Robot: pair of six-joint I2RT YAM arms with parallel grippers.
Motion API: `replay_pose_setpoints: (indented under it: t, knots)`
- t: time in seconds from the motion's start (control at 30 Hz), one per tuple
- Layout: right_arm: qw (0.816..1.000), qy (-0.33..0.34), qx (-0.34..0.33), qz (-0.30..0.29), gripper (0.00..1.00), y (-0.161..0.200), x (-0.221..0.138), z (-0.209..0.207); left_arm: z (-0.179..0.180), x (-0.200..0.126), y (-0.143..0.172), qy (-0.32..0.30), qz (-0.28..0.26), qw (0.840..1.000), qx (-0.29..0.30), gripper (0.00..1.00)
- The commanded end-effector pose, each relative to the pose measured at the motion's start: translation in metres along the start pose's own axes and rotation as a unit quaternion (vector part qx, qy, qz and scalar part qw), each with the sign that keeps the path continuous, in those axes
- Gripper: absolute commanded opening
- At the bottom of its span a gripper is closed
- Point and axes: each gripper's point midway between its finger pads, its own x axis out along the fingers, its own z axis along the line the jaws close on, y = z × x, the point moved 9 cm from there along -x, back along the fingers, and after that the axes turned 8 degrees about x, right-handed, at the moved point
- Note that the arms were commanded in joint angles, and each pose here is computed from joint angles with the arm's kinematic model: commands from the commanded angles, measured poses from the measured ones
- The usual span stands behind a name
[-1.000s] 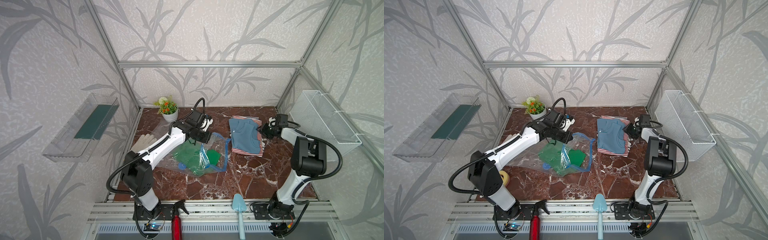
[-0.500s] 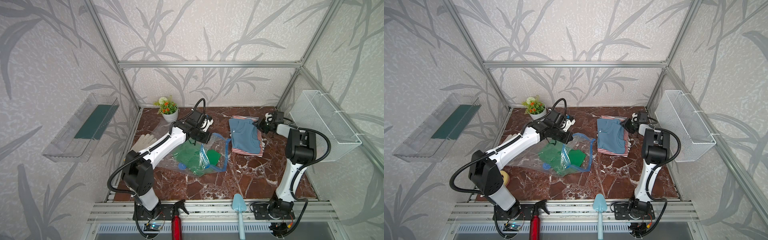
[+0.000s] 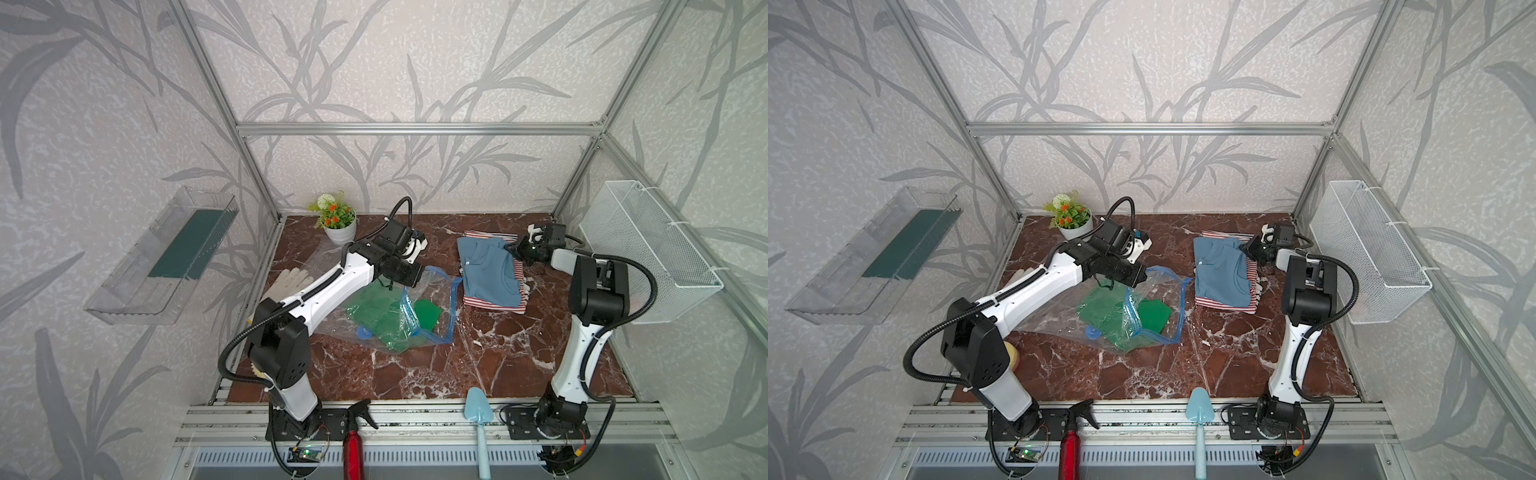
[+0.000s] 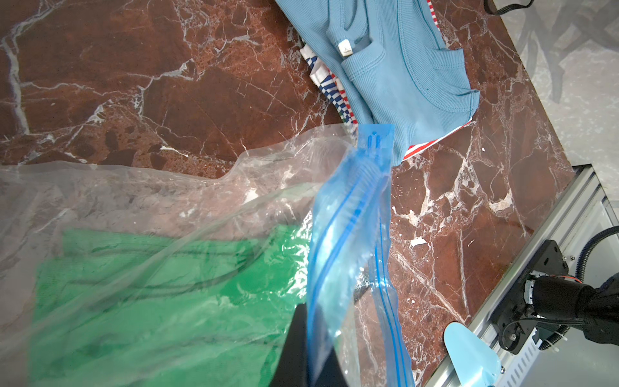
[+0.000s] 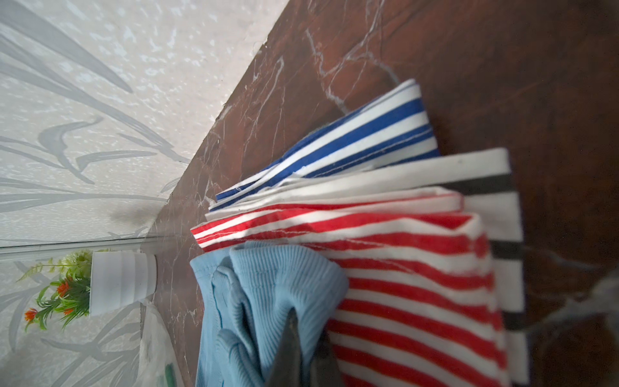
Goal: Take the tank top out of the vacuum bag
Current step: Adjust the tank top.
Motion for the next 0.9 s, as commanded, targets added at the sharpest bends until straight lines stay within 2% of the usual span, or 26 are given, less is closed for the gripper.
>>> replay_pose_setpoints:
  t: [0.0,0.3,0.53,0.73,0.83,0.87]
  knots:
    - [0.999,-0.025,-0.037,-0.031,0.00,-0.008,-0.020,0.031,0.001,-0.004,-0.003,-0.001,0.004,1.000,0.006,0.00]
    - [0.995,0.012,-0.067,-0.080,0.00,-0.017,-0.037,0.041,0.001,-0.002,-0.003,-0.001,0.006,1.000,0.006,0.00]
    - [0.991,0.061,-0.060,-0.107,0.00,-0.023,-0.045,0.028,0.002,0.000,-0.003,0.000,0.010,1.000,0.006,0.00]
    - [0.989,0.077,-0.064,-0.109,0.00,-0.027,-0.039,0.020,0.002,0.001,-0.003,0.000,0.013,1.000,0.007,0.00]
    - [0.990,0.084,-0.064,-0.095,0.10,-0.031,-0.033,0.016,0.002,0.001,-0.003,-0.001,0.013,1.000,0.007,0.00]
    - [0.989,0.087,-0.068,-0.096,0.20,-0.032,-0.034,0.017,0.003,0.001,-0.003,0.000,0.013,1.000,0.006,0.00]
